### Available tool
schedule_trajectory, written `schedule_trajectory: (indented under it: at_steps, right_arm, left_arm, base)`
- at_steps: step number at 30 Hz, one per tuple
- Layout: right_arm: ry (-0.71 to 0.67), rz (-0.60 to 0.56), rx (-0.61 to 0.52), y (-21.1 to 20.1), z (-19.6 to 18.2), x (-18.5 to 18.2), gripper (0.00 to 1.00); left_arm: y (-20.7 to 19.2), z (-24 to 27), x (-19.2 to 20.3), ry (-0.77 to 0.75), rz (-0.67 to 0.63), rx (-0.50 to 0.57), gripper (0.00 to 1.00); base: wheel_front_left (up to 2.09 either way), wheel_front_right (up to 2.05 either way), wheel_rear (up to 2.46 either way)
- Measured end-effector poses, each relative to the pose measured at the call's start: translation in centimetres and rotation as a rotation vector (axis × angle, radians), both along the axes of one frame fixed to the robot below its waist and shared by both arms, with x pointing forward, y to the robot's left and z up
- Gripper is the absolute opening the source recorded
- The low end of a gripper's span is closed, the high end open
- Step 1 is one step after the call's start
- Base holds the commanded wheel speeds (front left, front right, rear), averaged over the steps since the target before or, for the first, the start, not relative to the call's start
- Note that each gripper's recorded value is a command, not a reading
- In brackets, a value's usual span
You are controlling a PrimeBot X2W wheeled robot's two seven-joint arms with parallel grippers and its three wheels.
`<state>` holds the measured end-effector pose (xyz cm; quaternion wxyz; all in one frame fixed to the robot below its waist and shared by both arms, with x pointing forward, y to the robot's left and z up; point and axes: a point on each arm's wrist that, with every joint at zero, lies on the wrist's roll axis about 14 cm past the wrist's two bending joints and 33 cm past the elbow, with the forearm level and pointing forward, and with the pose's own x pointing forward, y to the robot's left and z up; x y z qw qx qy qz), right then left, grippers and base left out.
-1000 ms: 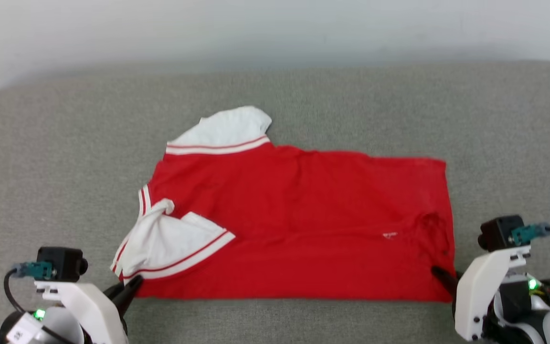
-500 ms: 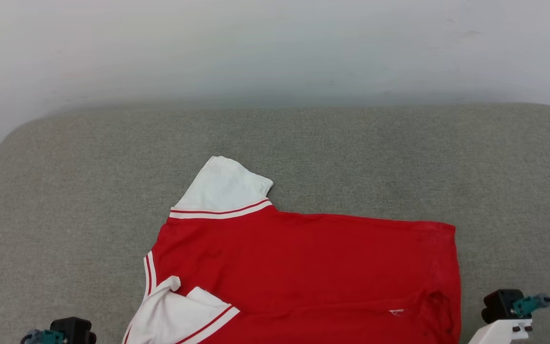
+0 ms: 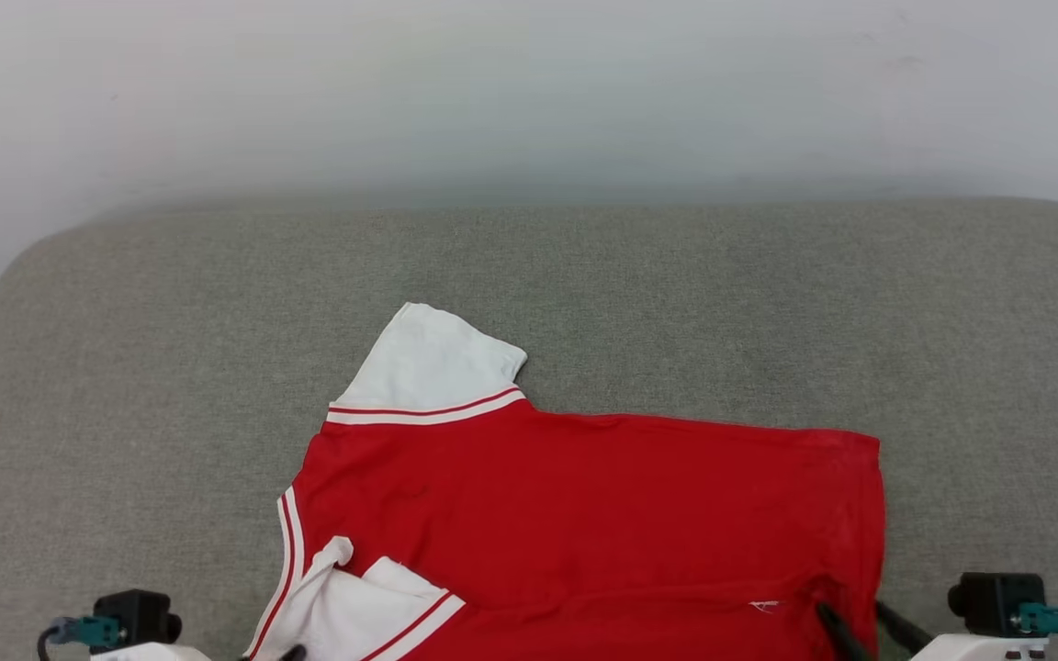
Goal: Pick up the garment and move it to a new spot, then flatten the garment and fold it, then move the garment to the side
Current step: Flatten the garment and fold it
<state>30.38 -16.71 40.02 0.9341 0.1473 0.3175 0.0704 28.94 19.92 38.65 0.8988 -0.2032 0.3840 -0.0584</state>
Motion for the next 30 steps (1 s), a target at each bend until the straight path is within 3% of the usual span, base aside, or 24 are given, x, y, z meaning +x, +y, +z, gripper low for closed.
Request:
schedule_trajectory:
  at_steps: [6, 14, 19, 24, 30]
  right_arm:
    - [-0.276, -0.084, -0.020, -1.2, 4.5, 2.6, 1.00]
    - [-0.467, -0.154, -0.117, -3.1, 8.2, 4.5, 1.00]
    - [-0.564, -0.162, -0.153, -3.2, 10.5, 6.9, 1.00]
    - [-0.604, -0.162, -0.176, -3.2, 11.2, 9.4, 1.00]
    - [-0.581, -0.160, -0.192, -3.4, 9.8, 11.4, 1.00]
  left_arm:
    - [0.6, 2.8, 3.0, -0.165, -0.013, 0.060, 1.00]
    - [-0.3, 8.3, 8.9, -0.478, -0.030, 0.157, 1.00]
    - [-1.5, 10.2, 13.3, -0.584, -0.073, 0.205, 1.00]
    - [-2.8, 10.5, 18.2, -0.616, -0.111, 0.197, 1.00]
    - [-3.9, 7.7, 23.1, -0.510, -0.205, 0.177, 1.00]
  base:
    - [0.00, 0.00, 0.00]
    - [0.00, 0.00, 0.00]
    - [0.00, 0.00, 0.00]
    - [0.00, 0.00, 0.00]
    - [0.00, 0.00, 0.00]
